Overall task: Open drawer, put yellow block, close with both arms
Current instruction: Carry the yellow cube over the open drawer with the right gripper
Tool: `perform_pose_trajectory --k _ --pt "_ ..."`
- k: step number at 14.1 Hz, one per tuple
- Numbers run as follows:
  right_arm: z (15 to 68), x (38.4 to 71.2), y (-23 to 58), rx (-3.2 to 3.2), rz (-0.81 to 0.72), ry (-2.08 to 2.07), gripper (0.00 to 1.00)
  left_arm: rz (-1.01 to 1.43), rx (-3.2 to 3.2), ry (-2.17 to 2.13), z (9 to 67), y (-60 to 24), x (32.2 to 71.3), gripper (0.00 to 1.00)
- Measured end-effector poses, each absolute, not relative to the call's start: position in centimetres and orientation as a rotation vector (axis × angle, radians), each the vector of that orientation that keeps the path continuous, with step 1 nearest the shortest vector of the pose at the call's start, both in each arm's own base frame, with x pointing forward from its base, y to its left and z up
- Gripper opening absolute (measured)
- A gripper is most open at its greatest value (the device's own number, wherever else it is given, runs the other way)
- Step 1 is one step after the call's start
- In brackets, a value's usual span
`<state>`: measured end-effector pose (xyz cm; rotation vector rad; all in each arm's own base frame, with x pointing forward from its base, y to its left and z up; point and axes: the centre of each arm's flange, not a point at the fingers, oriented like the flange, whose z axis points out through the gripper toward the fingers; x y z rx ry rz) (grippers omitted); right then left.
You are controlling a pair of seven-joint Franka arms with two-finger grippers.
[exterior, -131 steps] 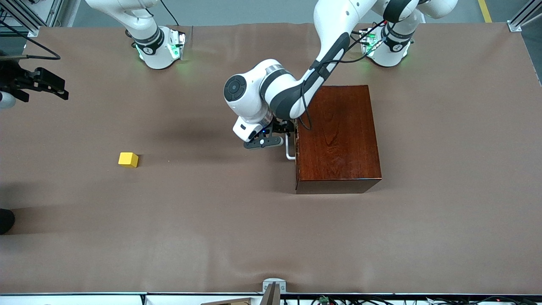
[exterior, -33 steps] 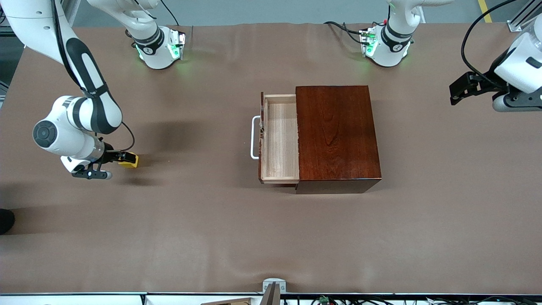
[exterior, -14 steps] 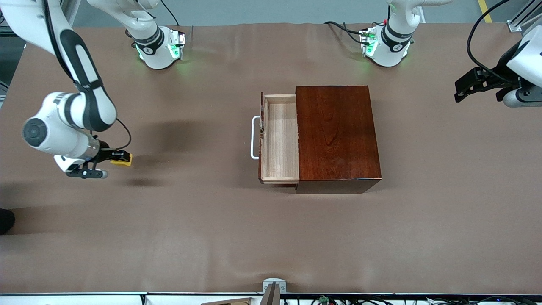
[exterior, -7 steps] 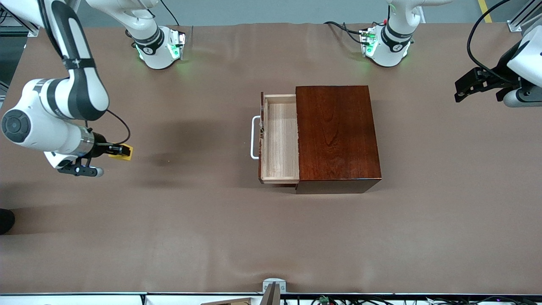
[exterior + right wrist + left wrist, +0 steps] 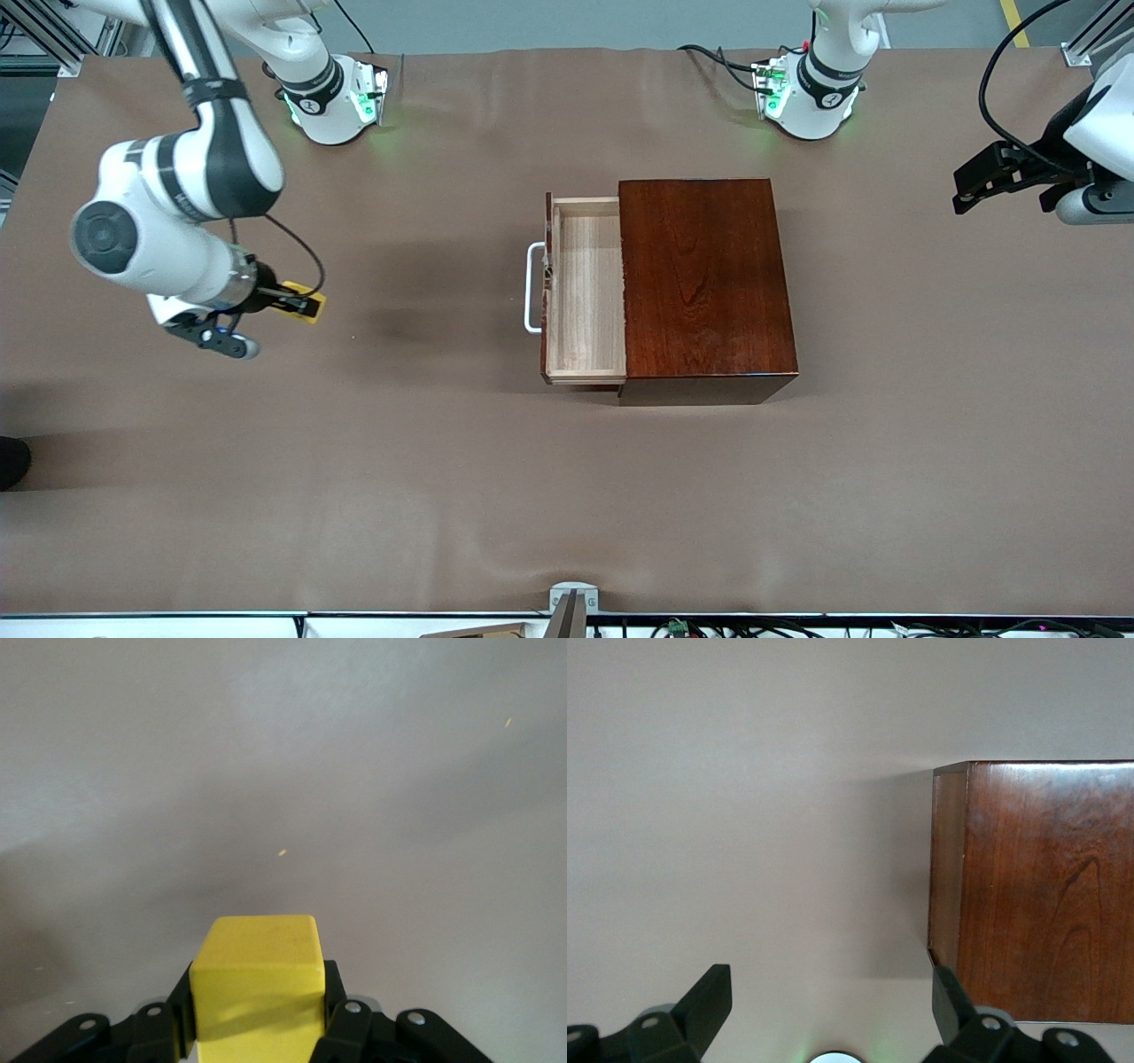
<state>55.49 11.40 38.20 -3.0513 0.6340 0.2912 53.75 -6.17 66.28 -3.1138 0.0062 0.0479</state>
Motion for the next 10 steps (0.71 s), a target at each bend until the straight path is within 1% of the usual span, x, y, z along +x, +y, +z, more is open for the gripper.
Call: perform_pose_trajectory --k 5,10 --pt "39.6 53.4 20.2 -2.981 0.281 0.97 0.56 0.048 -3.114 0.006 66.3 -6.2 53.7 1.0" --pt "41.7 51.9 26.2 -2.865 0.271 1.194 0.56 0.047 -3.114 0.006 66.3 -6.2 53.7 1.0"
